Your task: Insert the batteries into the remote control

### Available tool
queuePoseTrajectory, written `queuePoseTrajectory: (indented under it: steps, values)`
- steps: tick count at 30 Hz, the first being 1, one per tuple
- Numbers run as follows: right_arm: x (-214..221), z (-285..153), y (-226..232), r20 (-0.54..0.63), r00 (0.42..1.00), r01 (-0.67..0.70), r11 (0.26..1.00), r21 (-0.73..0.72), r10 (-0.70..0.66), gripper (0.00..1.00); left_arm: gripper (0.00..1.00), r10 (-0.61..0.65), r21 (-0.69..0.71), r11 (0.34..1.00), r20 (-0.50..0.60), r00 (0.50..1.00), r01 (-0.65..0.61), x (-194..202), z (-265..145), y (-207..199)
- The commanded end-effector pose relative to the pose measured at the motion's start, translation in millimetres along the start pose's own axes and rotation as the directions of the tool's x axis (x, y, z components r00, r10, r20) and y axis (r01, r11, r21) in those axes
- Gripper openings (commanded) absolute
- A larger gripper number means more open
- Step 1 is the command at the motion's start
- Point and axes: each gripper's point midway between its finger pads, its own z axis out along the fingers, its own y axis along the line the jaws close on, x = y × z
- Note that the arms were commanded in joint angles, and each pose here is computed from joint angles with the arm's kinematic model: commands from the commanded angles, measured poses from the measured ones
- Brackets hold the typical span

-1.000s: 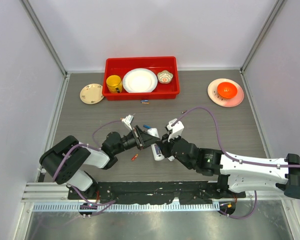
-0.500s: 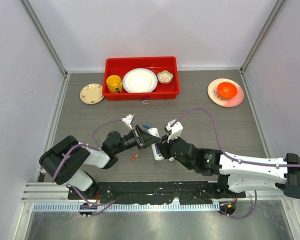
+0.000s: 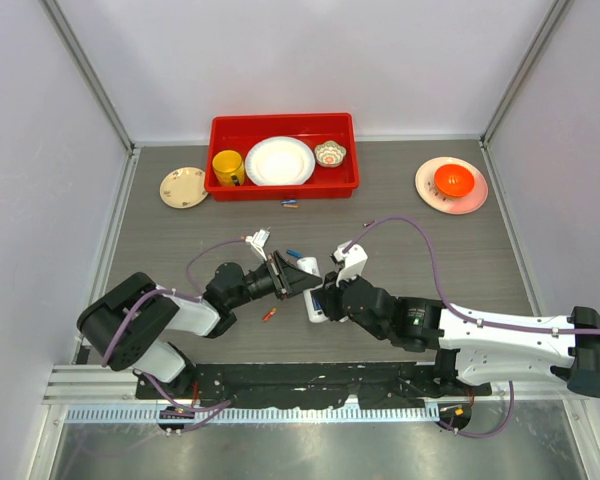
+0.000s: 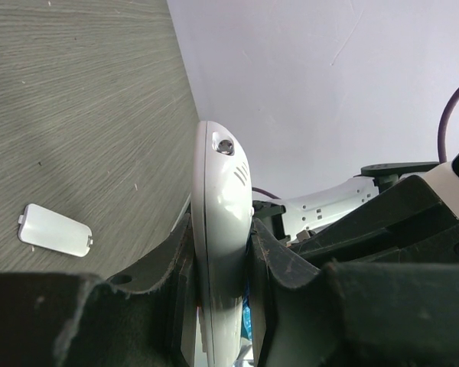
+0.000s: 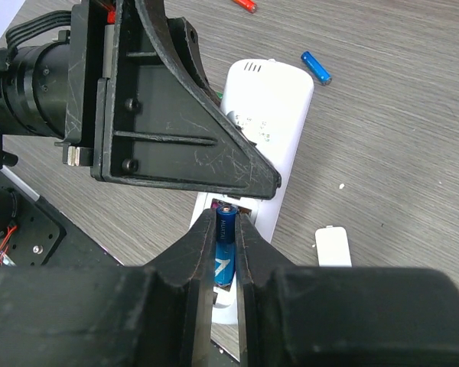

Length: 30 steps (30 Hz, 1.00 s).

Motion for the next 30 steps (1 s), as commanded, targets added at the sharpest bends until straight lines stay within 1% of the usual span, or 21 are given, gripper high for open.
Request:
queuePoseTrajectory:
  steps: [1,2,3,7,14,17,30]
  values:
    - [16.0,-4.9,1.2,-0.061,0.998,-0.028,1.0,-0.013,0.027,0.1,0.01,0.129,0.334,0.927,0.142,0.981,-0.171,-27.3,-4.4,-97.4]
    - [14.8,-5.1,0.1,-0.055,0.998,-0.03,1.0,-0.007,0.03,0.12,0.0,0.13,0.332,0.927,0.143,0.981,-0.172,-27.6,-4.6,-96.7]
    - [11.5,-6.2,-0.1,-0.044,0.998,-0.036,0.999,-0.006,0.035,0.15,0.0,0.132,0.333,0.927,0.142,0.981,-0.173,-27.0,-4.9,-96.7]
    - [4.6,-8.2,-2.3,-0.022,0.999,-0.048,0.999,0.009,0.048,0.2,0.0,0.139,0.331,0.927,0.138,0.981,-0.178,-25.3,-5.7,-95.5]
    - [-1.8,-8.9,-3.6,-0.002,0.998,-0.064,0.998,0.025,0.064,0.26,0.0,0.144,0.329,0.927,0.123,0.982,-0.177,-21.6,-3.9,-93.4]
    - [-5.6,-9.6,-4.6,0.01,0.997,-0.071,0.997,0.033,0.07,0.31,0.0,0.143,0.328,0.929,0.117,0.983,-0.174,-20.1,-3.3,-92.1]
    - [-23.6,-17.3,-8.2,0.054,0.996,-0.081,0.995,0.058,0.078,0.39,0.0,0.142,0.323,0.931,0.106,0.984,-0.169,-17.2,-1.6,-89.6]
